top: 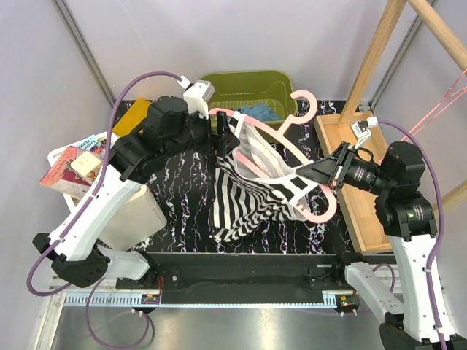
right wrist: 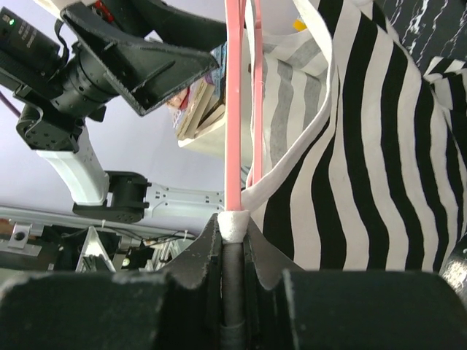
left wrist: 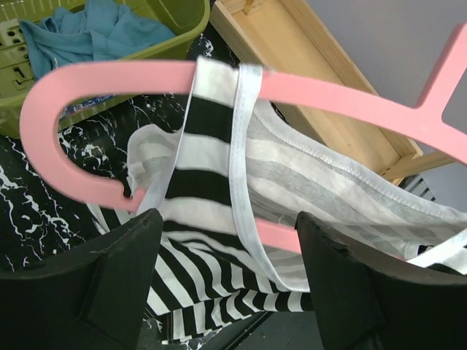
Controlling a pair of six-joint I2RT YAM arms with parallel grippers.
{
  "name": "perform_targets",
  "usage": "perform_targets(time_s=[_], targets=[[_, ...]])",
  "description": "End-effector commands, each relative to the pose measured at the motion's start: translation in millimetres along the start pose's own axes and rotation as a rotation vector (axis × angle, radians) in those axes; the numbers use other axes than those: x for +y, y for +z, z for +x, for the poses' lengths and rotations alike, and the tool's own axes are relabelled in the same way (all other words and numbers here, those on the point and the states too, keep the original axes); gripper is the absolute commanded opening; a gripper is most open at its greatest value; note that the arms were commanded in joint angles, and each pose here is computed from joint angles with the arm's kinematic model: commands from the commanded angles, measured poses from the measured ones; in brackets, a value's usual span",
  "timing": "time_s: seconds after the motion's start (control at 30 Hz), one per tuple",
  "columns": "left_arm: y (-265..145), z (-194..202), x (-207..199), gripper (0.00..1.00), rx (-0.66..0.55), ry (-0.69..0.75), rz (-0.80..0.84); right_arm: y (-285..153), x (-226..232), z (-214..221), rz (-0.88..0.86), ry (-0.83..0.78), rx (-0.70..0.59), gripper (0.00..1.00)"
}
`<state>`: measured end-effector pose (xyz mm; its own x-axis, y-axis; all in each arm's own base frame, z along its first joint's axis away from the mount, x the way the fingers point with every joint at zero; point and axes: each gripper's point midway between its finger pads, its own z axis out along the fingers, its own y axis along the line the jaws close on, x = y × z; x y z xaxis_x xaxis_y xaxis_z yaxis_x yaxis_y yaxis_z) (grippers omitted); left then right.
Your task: Remove the tank top from the hanger
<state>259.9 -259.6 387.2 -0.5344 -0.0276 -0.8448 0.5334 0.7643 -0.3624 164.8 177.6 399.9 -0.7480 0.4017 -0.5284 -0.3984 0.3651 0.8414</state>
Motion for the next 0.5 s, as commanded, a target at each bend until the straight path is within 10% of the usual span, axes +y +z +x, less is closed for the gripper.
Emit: perform_targets(time_s=[0.0, 0.47], targets=[[-6, -22, -14, 0.76, -0.078, 0.014, 0.067, -13, 31, 7, -0.088, -0.072, 0.027, 0.0], [3, -3, -12, 0.56, -0.05, -0.04, 0.078, -27, 35, 28, -0.097, -0.062, 0.034, 0.0]])
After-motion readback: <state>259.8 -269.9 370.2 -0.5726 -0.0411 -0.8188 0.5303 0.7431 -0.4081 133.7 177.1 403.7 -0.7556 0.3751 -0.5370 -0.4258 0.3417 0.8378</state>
